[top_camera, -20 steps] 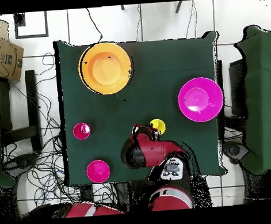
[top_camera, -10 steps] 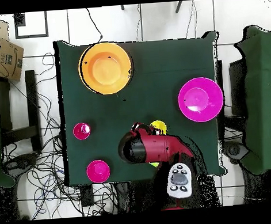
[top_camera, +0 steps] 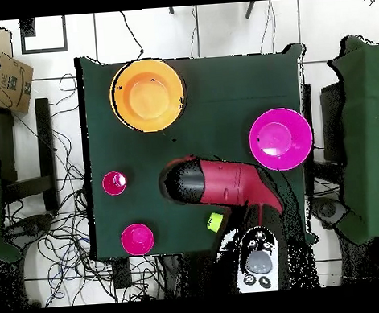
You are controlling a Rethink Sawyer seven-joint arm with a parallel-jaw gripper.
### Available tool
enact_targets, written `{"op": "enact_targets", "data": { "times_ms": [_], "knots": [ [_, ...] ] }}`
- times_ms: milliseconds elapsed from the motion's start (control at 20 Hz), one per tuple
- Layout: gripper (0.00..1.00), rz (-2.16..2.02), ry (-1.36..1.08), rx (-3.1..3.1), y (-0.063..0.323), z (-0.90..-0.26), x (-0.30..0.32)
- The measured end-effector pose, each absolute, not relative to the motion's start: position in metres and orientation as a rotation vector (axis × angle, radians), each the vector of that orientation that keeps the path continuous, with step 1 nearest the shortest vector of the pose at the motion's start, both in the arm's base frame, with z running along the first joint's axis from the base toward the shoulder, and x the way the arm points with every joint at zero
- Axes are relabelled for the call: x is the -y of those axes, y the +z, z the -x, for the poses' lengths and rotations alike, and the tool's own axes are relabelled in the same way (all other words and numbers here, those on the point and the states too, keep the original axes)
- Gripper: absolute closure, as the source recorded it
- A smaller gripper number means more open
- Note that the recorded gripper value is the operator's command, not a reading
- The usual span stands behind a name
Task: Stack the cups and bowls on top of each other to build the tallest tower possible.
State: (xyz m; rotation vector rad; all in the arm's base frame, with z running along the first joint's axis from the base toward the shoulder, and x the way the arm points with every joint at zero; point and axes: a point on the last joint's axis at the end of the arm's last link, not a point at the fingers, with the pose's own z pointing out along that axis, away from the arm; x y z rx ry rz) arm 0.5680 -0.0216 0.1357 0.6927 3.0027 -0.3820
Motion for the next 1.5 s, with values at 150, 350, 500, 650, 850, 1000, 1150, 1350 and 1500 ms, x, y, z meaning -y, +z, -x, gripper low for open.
{"op": "enact_targets", "data": {
  "times_ms": [150,350,500,650,850,1000,1150,1350,1500],
  "knots": [
    [1.0,-0.702,-0.372,-2.997,0.149,-0.594,0.015],
    [1.0,-0.721,-0.335,-2.972,0.162,-0.634,0.004],
    [1.0,-0.728,-0.314,-2.961,0.165,-0.657,-0.002],
    [1.0,-0.735,-0.292,-2.955,0.164,-0.678,-0.008],
    [1.0,-0.731,-0.267,-2.951,0.157,-0.707,-0.021],
    [1.0,-0.724,-0.257,-2.95,0.149,-0.721,-0.032],
    [1.0,-0.722,-0.258,-2.958,0.142,-0.728,-0.046],
    [1.0,-0.733,-0.265,-2.976,0.136,-0.732,-0.064],
    [1.0,-0.744,-0.272,-2.988,0.136,-0.733,-0.074]
  ]
}}
